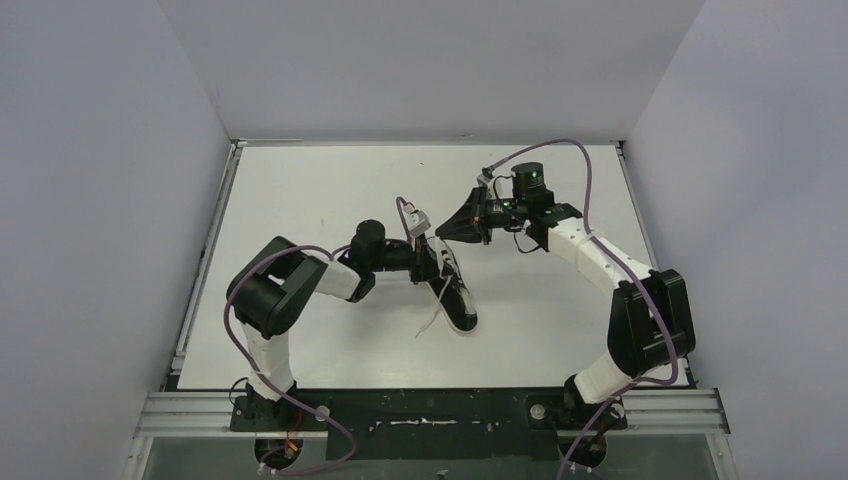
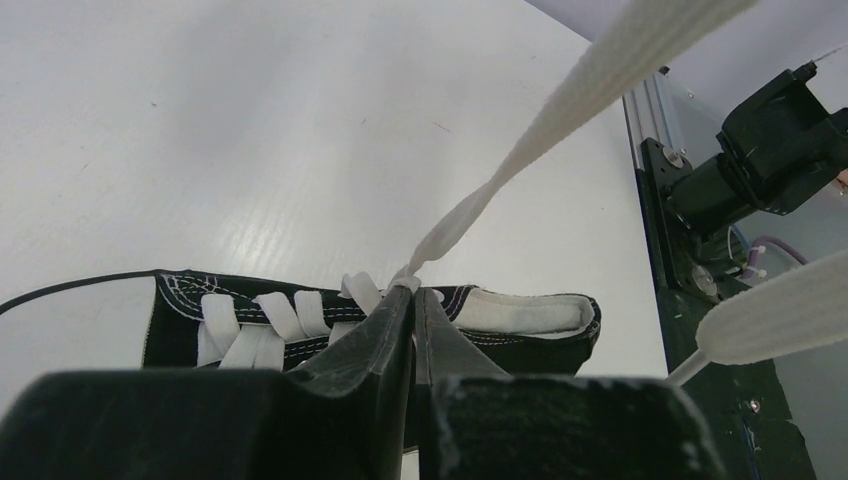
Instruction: Tie the shoes
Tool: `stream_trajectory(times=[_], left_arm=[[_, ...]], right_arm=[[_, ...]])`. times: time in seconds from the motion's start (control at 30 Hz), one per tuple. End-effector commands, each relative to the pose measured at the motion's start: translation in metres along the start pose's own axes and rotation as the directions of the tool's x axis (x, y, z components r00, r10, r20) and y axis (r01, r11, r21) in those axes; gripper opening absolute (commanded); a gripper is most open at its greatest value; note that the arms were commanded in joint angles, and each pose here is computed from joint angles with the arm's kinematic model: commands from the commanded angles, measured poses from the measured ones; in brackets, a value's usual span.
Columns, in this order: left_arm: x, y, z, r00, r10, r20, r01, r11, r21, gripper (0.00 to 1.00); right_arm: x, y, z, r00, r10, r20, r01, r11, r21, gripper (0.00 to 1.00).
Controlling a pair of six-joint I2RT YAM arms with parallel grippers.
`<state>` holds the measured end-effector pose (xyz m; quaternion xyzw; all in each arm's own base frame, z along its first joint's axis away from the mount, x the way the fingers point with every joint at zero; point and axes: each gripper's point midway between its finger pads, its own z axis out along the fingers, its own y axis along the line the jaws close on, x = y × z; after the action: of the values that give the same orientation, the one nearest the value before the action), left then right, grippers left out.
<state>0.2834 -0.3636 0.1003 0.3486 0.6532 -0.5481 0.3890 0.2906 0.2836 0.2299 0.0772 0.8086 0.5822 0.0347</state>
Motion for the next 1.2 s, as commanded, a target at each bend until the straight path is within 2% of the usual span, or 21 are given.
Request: stream_trajectory(times=[0.0,0.37,0.83,0.97,1.17], left_arm=[[-0.027,-0.001,0.007,0.995,0.072,0.074,-0.073,0.997,0.02,0.06],[-0.03,0.006,0.01,0.994,0.057,0.095,-0.055,0.998,-0.015,0.17],[-0.033,0.003,0.017,0.993,0.03,0.111,-0.031,1.0,0.004,0.2],[-0.033,0.001,0.017,0.994,0.023,0.111,-0.025,1.0,0.013,0.18],[-0.034,0.001,0.017,0.993,0.02,0.114,-0.021,1.0,0.009,0.0]], right_arm=[[0.002,0.015,0.003,0.999,-0.051,-0.02,0.05,0.997,-0.057,0.0],[0.007,0.01,0.002,0.999,-0.033,-0.03,0.031,0.998,-0.062,0.0],[0.007,0.006,0.005,0.999,-0.026,-0.041,0.024,0.998,-0.06,0.0],[0.008,0.006,0.005,0.999,-0.028,-0.045,0.025,0.998,-0.061,0.0],[0.008,0.005,0.005,0.999,-0.029,-0.046,0.026,0.998,-0.059,0.0]])
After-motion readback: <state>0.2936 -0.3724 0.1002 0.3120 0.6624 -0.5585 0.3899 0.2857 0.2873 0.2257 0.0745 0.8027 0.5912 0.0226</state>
